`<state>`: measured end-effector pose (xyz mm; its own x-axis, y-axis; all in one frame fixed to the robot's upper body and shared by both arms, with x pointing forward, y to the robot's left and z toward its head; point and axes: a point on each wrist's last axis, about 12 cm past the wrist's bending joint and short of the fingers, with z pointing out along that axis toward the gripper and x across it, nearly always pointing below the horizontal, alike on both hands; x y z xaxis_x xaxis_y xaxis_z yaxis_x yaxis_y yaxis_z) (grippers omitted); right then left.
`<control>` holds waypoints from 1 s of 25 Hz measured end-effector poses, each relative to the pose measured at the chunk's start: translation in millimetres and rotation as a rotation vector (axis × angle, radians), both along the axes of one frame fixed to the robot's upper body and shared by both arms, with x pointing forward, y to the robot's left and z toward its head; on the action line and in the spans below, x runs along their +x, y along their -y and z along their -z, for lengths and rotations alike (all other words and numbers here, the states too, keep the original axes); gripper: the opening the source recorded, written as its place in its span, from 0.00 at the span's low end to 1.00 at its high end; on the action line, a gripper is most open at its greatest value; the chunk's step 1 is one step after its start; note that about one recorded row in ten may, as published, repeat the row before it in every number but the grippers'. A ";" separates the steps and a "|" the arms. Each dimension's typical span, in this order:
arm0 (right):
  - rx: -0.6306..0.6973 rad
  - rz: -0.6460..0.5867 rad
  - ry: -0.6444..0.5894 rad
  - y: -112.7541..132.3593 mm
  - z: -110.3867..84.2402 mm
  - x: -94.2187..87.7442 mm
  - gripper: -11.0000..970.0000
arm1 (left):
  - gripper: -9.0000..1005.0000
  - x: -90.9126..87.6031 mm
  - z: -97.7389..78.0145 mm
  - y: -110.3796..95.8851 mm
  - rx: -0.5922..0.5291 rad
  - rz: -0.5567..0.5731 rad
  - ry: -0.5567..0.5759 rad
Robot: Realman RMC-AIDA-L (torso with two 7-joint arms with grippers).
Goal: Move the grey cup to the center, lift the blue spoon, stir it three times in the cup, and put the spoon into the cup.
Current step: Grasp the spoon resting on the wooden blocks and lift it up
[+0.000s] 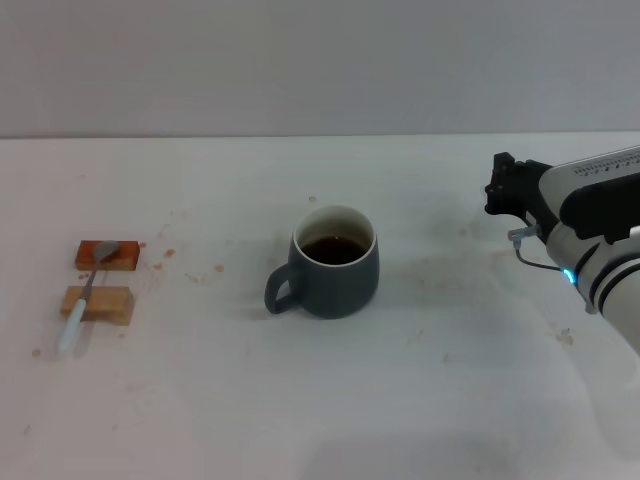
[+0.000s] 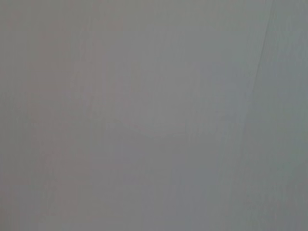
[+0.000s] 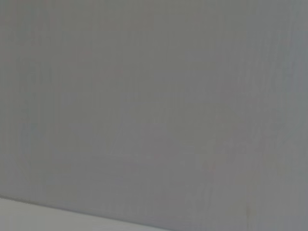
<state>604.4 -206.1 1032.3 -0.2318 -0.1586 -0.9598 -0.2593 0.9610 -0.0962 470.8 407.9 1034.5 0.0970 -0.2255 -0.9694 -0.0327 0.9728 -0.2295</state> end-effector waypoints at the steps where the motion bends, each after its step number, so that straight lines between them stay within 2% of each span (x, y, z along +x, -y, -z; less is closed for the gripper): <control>1: -0.002 0.004 0.002 1.2 -0.7 1.2 0.02 | 0.84 -7.1 3.4 -0.7 0.000 -0.003 -0.012; 7: -0.006 0.010 0.015 1.7 -5.8 8.1 0.02 | 0.83 -40.5 21.0 15.7 0.042 -0.001 -0.019; 8: -0.006 0.010 0.015 1.7 -5.8 8.1 0.02 | 0.83 -40.5 21.0 15.7 0.042 -0.001 -0.019; 9: -0.008 0.010 0.017 1.4 -6.6 9.2 0.02 | 0.83 -50.0 24.4 20.4 0.035 0.005 -0.015; 14: -0.013 0.002 0.025 -1.6 -9.9 13.2 0.02 | 0.81 -71.3 32.2 36.1 -0.012 0.048 -0.015; 17: -0.015 -0.004 0.032 -4.1 -12.8 16.2 0.02 | 0.81 -76.3 34.9 40.8 -0.023 0.048 -0.018; 22: -0.016 -0.011 0.039 -6.5 -15.3 18.5 0.02 | 0.81 -85.1 45.8 76.7 -0.013 0.014 -0.036; 25: -0.016 -0.013 0.041 -7.2 -16.0 19.1 0.02 | 0.81 -83.9 46.7 86.5 -0.010 0.015 -0.041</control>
